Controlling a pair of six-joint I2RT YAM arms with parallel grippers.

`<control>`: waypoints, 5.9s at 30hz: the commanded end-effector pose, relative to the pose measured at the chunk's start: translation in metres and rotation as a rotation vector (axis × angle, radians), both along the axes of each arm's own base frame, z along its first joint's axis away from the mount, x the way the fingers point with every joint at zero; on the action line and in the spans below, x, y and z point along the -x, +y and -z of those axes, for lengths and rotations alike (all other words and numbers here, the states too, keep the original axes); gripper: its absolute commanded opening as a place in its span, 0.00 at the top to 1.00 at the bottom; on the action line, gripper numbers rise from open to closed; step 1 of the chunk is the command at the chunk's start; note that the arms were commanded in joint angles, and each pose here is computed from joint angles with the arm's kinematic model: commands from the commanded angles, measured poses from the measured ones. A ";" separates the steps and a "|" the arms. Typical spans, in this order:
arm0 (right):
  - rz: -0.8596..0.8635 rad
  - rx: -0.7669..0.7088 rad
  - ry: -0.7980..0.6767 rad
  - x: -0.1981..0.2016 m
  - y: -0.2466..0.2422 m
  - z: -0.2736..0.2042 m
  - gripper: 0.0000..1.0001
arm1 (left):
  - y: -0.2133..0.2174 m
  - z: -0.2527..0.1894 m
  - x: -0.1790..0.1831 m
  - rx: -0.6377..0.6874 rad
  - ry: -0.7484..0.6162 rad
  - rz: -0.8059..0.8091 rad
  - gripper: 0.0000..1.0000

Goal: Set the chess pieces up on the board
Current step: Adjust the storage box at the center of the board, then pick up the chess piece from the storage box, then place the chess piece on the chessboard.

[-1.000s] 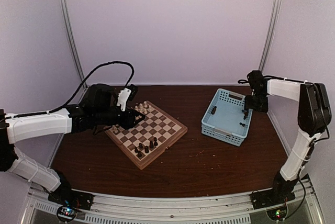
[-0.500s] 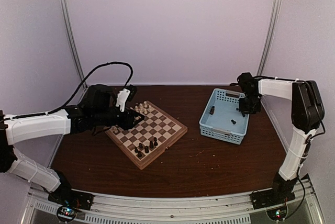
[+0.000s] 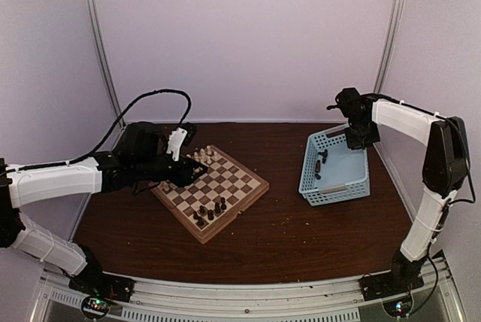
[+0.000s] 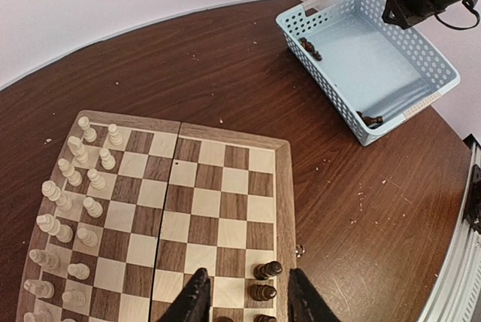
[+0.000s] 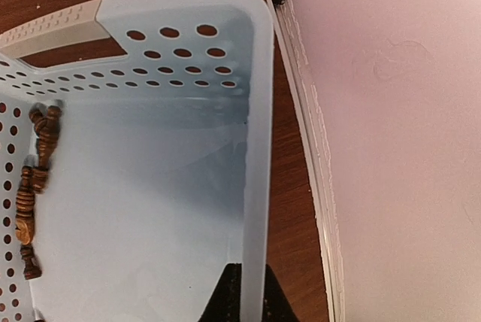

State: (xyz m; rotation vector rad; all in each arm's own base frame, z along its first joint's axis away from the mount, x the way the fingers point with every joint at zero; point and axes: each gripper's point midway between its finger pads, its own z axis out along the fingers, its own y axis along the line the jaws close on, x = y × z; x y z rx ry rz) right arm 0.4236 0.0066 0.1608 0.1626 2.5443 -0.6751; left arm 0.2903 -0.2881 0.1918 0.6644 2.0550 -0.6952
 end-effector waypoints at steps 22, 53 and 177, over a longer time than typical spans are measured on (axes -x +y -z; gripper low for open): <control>-0.161 -0.390 -0.236 0.012 0.058 -0.003 0.57 | -0.008 -0.010 -0.005 0.024 -0.022 0.010 0.64; -0.197 -0.515 -0.110 -0.052 0.132 0.096 0.60 | -0.002 -0.012 -0.009 -0.005 -0.053 -0.013 0.64; -0.788 -0.591 0.616 0.060 0.347 0.088 0.82 | -0.012 -0.030 -0.008 -0.167 -0.580 0.200 0.54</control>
